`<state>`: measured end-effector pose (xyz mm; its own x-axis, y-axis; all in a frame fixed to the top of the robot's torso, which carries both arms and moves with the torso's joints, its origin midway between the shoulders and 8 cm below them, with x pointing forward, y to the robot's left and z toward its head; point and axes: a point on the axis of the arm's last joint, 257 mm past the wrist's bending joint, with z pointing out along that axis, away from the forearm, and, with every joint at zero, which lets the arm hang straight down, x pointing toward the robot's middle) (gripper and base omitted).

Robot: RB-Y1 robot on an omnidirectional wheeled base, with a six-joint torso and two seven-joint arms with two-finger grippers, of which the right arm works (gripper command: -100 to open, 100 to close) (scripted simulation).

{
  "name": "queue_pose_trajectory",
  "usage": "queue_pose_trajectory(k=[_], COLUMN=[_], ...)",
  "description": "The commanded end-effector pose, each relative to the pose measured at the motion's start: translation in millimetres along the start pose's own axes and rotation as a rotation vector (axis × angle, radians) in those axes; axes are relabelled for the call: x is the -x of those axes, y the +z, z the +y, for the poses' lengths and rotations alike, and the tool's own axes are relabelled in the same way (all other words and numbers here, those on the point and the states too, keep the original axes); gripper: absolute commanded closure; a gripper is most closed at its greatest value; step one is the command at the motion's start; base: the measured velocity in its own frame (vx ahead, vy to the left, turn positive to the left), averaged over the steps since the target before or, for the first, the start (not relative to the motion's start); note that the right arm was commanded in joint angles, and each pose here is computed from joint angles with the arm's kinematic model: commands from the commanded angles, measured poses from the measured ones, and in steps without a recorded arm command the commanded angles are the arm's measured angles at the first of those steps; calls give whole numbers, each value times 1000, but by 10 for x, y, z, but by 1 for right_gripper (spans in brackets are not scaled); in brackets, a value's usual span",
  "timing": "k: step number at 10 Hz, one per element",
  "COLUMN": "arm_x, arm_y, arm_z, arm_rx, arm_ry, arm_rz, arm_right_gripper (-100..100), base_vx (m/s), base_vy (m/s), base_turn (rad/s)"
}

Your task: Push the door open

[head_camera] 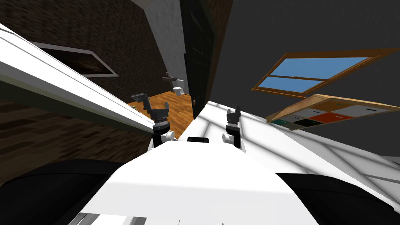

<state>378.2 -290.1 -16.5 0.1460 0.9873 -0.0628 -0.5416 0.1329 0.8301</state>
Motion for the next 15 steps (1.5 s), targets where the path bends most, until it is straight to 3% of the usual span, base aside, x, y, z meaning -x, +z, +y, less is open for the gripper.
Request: queue_pose_trajectory(k=[1,15], arm_x=[-21,-211], arm_y=[-3,-70], arm_z=[-104,-1008], arm_rx=[-11,-114], arm_ry=[4,44], arm_rz=[6,51], arm_right_gripper=[-100,-100], base_vx=[161,67], base_vy=[30,-50], base_turn=[135,150])
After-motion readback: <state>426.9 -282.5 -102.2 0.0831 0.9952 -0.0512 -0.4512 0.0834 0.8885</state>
